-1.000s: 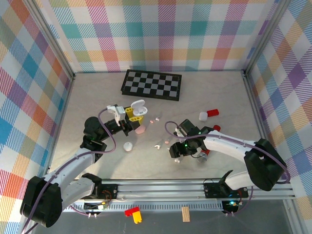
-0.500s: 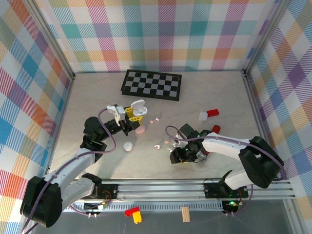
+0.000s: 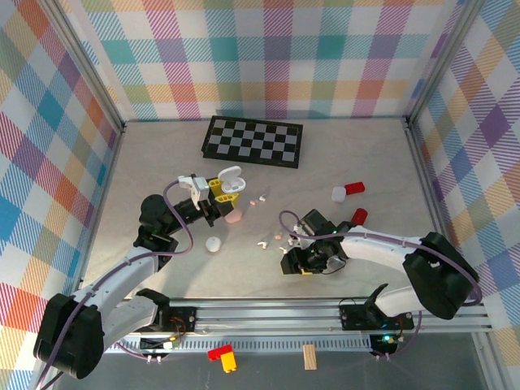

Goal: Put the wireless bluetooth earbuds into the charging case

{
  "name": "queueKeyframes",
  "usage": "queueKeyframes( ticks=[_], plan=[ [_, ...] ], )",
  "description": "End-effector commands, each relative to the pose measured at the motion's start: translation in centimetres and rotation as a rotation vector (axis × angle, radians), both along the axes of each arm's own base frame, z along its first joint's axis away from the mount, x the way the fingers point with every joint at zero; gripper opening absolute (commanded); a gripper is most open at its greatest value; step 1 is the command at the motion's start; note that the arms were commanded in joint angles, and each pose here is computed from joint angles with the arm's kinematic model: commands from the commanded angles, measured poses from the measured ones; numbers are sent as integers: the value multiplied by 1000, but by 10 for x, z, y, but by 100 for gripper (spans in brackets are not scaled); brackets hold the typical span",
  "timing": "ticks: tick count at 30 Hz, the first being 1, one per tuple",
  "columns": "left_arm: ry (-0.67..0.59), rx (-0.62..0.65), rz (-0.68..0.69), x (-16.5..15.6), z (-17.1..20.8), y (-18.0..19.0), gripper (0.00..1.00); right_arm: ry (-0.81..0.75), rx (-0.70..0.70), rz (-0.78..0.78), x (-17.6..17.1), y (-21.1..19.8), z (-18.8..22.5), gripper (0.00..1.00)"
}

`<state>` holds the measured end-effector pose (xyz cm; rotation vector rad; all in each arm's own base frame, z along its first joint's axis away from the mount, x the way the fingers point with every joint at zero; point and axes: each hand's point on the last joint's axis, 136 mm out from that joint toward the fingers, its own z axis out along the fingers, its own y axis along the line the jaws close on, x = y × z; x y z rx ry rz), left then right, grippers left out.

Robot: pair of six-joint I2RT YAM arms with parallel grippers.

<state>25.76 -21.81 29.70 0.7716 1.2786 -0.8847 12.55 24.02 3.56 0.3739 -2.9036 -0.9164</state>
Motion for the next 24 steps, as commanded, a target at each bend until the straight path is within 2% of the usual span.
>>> queueKeyframes(
  ticks=[1,5,9,14,24],
  plan=[
    [-31,-13,7,1,7,4,28,-3,18,1,-5,0,10,60],
    [-38,-16,8,0,9,4,28,-60,-22,-35,6,-9,13,56],
    [-36,-17,5,-1,9,4,28,-84,3,-84,23,-10,15,51],
    [-36,-16,0,-2,9,4,28,-88,10,-74,35,-7,13,49],
    [-35,-12,2,-3,9,5,28,-29,39,-37,31,2,-4,50]
  ],
)
